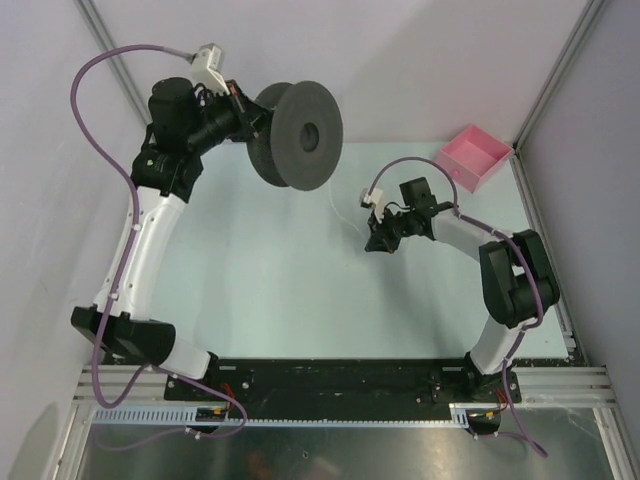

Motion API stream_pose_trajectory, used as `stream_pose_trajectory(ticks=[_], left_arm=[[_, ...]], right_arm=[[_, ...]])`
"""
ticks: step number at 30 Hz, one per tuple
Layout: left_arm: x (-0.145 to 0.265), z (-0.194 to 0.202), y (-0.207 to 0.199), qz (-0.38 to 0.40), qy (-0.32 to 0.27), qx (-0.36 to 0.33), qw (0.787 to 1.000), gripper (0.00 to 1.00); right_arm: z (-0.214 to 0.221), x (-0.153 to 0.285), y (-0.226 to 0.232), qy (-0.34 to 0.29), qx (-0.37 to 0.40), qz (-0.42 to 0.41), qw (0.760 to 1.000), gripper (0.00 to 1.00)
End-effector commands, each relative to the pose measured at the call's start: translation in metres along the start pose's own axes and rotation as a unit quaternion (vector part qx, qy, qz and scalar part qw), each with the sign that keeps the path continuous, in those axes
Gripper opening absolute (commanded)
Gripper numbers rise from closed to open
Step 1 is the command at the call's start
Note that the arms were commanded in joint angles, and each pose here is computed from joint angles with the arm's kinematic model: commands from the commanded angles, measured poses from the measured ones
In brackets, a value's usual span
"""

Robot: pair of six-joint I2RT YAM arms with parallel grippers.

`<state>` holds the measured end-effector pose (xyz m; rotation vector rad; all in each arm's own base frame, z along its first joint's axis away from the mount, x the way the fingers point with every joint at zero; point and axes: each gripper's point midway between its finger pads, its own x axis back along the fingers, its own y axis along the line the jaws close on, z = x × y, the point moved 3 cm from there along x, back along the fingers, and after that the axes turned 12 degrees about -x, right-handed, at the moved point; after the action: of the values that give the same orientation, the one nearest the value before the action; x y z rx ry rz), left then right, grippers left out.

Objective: Wrap the cables

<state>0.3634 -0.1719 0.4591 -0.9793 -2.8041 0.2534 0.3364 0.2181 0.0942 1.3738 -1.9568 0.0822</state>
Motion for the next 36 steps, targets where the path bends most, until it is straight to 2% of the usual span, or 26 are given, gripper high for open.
stream_pose_trajectory(ticks=[1,9,15,20,26,31,36], left_arm=[[-0.006,-0.034,0.034,-0.110,-0.077,0.085,0.987,0.00],[-0.039,0.015,0.085,-0.218,-0.038,0.116,0.968,0.00],[-0.064,0.071,0.084,-0.225,0.040,0.044,0.973,0.00],[-0.073,0.116,0.059,-0.154,0.107,-0.019,0.982,0.00],[-0.067,0.156,0.027,-0.047,0.158,-0.071,0.984,0.00],[-0.053,0.168,0.001,0.037,0.166,-0.109,0.979,0.00],[-0.034,0.167,-0.018,0.120,0.153,-0.134,0.972,0.00]], right_arm=[[-0.032,0.029,0.028,-0.022,0.060,-0.007,0.998,0.00],[-0.067,0.057,0.088,-0.055,0.180,-0.014,0.982,0.00],[-0.115,0.084,0.108,-0.135,0.267,0.032,0.954,0.00],[-0.164,0.106,0.106,-0.201,0.307,0.092,0.926,0.00],[-0.222,0.130,0.095,-0.284,0.323,0.152,0.890,0.00],[-0.251,0.143,0.072,-0.309,0.316,0.189,0.877,0.00],[-0.252,0.152,0.030,-0.300,0.288,0.220,0.882,0.00]])
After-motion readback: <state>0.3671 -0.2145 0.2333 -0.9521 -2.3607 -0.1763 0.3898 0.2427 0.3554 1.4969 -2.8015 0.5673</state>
